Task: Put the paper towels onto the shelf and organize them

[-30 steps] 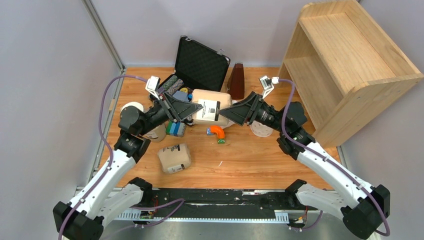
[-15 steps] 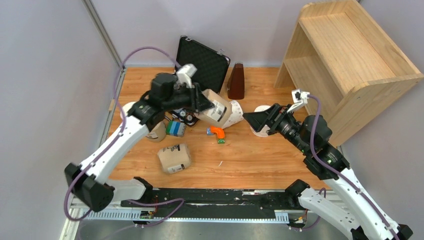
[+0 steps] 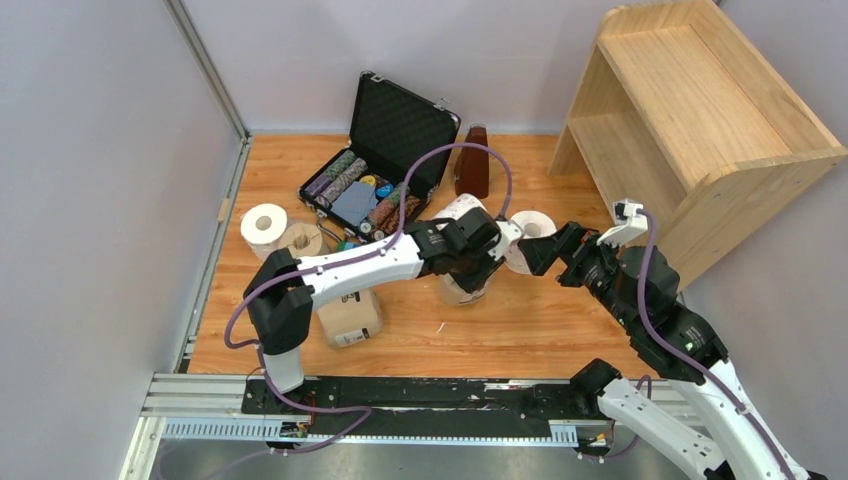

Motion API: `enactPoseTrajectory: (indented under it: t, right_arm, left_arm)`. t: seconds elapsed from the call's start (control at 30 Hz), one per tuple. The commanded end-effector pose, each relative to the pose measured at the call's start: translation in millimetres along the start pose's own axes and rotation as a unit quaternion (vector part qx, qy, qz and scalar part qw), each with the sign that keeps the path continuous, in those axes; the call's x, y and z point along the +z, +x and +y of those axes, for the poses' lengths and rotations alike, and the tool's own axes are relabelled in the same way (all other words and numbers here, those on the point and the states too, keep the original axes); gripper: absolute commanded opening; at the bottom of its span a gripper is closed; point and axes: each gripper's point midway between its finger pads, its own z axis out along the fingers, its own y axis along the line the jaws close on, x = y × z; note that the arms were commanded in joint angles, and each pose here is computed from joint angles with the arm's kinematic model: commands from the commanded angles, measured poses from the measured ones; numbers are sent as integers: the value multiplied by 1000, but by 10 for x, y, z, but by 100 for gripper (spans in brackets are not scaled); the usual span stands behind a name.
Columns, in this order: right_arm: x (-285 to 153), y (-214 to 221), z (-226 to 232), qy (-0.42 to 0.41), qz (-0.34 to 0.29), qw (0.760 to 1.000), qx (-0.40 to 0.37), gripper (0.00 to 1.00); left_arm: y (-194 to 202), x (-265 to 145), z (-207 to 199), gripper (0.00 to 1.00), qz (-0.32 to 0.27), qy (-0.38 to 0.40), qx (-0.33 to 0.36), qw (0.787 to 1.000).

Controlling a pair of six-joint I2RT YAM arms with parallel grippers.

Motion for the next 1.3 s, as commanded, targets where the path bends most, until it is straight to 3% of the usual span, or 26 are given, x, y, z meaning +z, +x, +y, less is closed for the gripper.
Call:
enactPoseTrajectory:
  t: [0.0, 0.3, 0.5, 0.83, 1.0, 1.27]
  right_arm:
    - [-145, -170, -49, 16, -28, 999, -12, 100]
    - [-221, -209, -102, 28, -34, 999, -21, 100]
    - [-275, -276, -130, 33, -49, 998, -27, 100]
    - [-331, -293, -169, 39, -57, 997, -23, 100]
    - [-362, -298, -182, 40, -61, 997, -17, 100]
    - [-343, -264, -170, 38, -49, 998, -20, 100]
  left_arm:
    - [-158, 144, 16, 5, -31, -30, 95, 995]
    - [-133, 33, -563, 7, -60, 17, 190, 980]
    - [-214, -195, -890, 8, -88, 74, 186, 976]
    - [-295, -185, -1082, 8, -99, 114, 189, 970]
    - [-155, 29, -966, 7, -84, 93, 206, 971]
    - [9, 292, -413, 6, -44, 23, 227, 973]
